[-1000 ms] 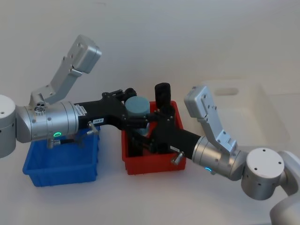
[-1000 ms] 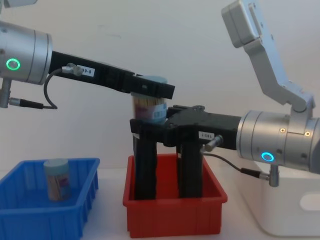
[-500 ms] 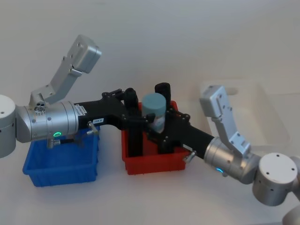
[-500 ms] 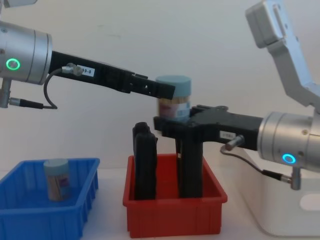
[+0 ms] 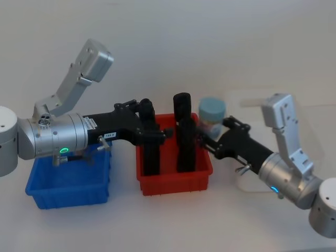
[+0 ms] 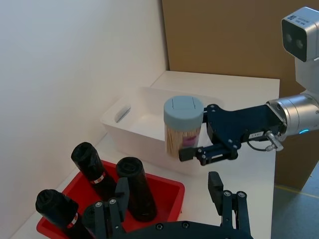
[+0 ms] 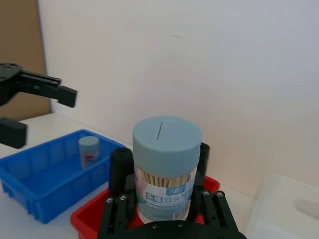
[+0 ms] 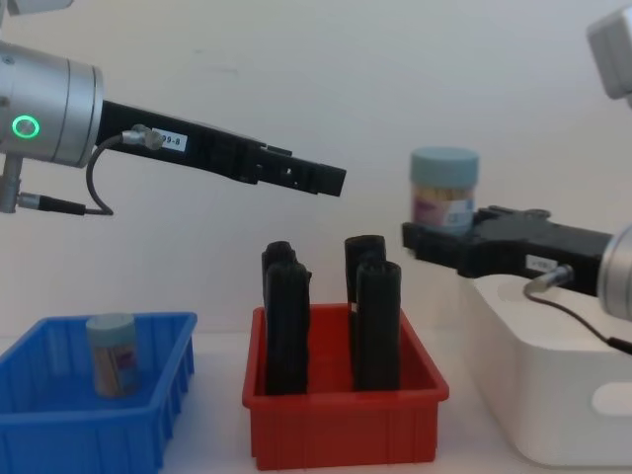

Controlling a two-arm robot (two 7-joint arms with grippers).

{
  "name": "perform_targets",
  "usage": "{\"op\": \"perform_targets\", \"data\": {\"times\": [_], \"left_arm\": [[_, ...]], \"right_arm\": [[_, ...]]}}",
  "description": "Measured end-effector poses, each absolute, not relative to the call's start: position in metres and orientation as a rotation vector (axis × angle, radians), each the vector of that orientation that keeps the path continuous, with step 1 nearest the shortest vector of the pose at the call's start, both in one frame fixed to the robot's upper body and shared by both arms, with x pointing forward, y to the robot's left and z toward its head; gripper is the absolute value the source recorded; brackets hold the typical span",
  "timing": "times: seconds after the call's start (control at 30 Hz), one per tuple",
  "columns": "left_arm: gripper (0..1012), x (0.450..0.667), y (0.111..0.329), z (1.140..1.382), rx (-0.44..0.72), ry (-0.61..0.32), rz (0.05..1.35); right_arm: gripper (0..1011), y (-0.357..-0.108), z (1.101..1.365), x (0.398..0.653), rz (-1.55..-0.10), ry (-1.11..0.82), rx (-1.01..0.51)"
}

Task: Pick the cotton swabs from the blue box and place them into the white box.

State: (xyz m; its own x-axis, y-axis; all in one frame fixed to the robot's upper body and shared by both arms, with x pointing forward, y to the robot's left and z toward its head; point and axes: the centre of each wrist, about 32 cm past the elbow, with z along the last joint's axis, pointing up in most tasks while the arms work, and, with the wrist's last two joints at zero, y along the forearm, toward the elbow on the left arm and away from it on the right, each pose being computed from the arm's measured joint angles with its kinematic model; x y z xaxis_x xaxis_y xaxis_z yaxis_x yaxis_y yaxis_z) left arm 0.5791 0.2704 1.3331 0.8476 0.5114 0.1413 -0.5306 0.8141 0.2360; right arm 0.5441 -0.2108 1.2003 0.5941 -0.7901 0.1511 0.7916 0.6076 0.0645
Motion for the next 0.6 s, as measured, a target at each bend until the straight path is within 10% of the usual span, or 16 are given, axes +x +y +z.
{"op": "perform_targets", "data": {"times": [0.6], "left_arm": [[1004,0.579,0.27,1.333,0.273,-0.072,0.556]], "right_arm": [[645,-0.25,1.191,0.554,-1.165,-0.145,-0.036]]}}
